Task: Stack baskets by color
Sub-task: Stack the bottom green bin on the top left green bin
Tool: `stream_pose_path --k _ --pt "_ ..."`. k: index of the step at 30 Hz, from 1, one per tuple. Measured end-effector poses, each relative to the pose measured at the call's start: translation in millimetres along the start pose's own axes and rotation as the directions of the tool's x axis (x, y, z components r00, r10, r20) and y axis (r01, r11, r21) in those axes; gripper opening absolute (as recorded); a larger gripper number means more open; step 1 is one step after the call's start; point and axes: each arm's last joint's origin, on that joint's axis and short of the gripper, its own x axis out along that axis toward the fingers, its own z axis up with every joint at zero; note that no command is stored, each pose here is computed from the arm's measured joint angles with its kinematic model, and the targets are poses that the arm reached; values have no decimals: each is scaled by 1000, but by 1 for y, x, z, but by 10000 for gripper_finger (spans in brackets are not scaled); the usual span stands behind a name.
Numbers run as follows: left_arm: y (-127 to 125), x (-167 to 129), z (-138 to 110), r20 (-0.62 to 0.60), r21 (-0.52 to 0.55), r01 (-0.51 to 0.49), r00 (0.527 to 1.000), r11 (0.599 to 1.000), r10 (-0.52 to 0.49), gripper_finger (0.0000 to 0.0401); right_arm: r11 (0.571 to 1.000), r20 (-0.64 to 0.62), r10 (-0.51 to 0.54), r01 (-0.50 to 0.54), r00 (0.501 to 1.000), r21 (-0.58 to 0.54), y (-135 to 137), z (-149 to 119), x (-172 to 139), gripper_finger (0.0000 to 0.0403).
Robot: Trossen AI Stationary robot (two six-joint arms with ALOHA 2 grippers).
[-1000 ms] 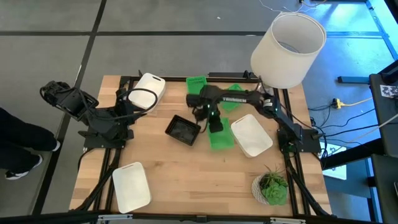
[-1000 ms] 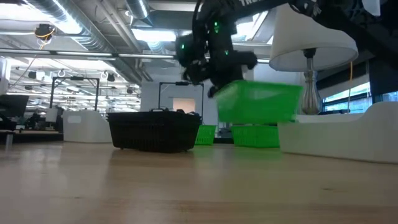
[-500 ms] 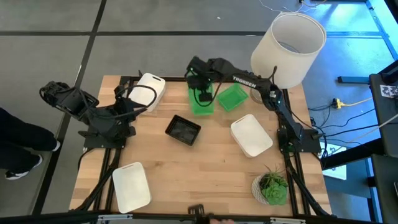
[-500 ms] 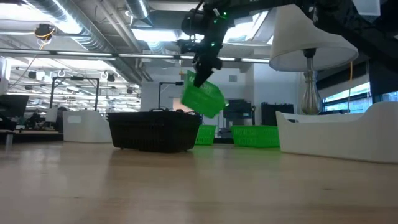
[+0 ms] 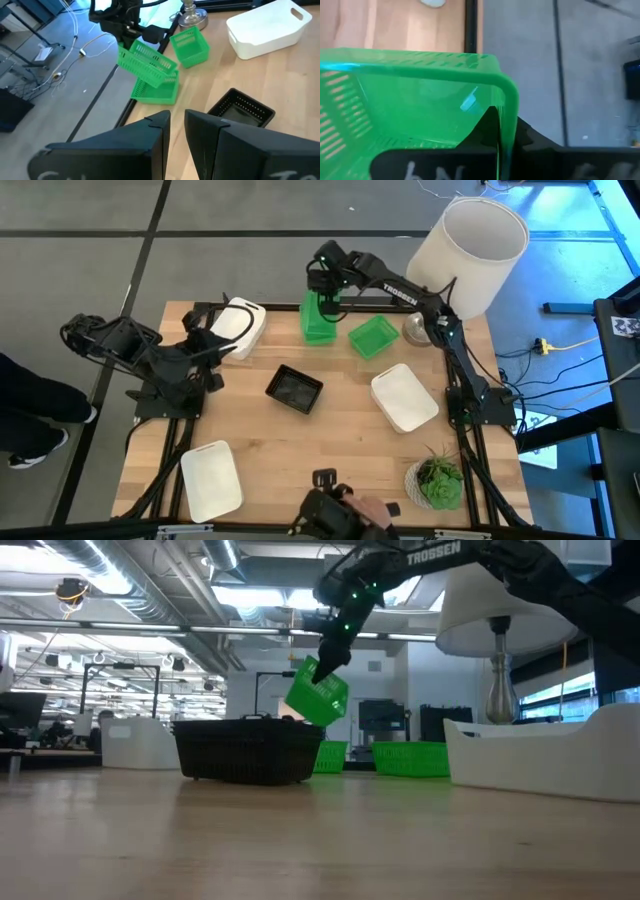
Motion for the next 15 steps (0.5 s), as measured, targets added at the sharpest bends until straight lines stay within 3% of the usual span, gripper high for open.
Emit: stream_pose_path --k 8,15 --pt "2 2 0 -7 -10 -20 1000 1000 20 50 997 -79 60 -64 995 -50 9 -12 36 0" --pt "3 2 0 -9 -11 -23 1000 1000 23 50 981 -179 155 -172 972 -86 26 -17 37 0"
